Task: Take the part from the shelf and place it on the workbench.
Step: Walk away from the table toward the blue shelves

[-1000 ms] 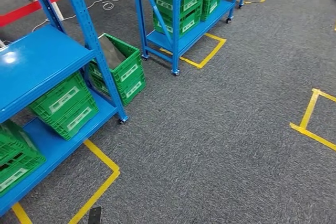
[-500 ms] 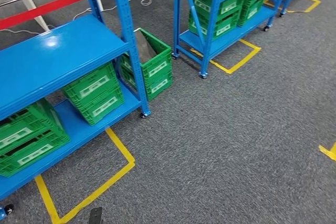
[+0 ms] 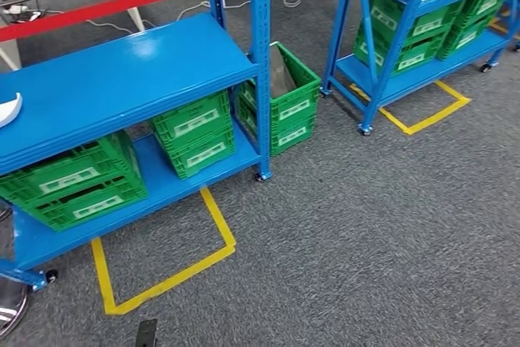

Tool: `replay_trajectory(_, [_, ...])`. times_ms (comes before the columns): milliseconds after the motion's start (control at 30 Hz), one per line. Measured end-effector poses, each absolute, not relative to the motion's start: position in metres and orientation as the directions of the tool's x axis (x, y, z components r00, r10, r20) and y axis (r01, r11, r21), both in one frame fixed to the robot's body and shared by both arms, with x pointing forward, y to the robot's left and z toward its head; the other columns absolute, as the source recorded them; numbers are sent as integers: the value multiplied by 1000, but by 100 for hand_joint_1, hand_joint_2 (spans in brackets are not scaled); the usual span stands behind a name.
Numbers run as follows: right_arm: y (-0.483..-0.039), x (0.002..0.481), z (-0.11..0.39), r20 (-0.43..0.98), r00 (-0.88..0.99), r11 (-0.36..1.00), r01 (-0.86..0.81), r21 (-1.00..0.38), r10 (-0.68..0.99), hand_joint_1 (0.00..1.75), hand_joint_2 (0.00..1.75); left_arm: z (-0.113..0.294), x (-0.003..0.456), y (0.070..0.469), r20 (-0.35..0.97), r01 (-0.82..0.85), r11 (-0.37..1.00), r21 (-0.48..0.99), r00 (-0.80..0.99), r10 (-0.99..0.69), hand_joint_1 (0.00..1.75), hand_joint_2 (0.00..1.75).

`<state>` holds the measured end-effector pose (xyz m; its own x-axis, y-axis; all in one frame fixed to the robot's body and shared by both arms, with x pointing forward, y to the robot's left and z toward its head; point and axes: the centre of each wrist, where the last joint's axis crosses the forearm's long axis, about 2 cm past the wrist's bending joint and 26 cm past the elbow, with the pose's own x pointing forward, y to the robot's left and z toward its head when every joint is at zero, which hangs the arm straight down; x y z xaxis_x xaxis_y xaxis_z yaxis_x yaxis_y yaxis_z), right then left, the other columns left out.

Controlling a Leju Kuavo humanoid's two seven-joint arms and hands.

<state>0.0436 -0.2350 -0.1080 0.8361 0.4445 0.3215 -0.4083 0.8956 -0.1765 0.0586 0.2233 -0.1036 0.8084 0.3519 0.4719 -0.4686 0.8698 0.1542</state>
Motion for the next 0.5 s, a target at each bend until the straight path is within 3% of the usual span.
replay_trajectory(500, [-232, 46, -107, 339, 765, 836, -504, -216, 548, 0, 0, -104, 60, 227, 437, -478, 856, 195, 824, 361, 0, 0])
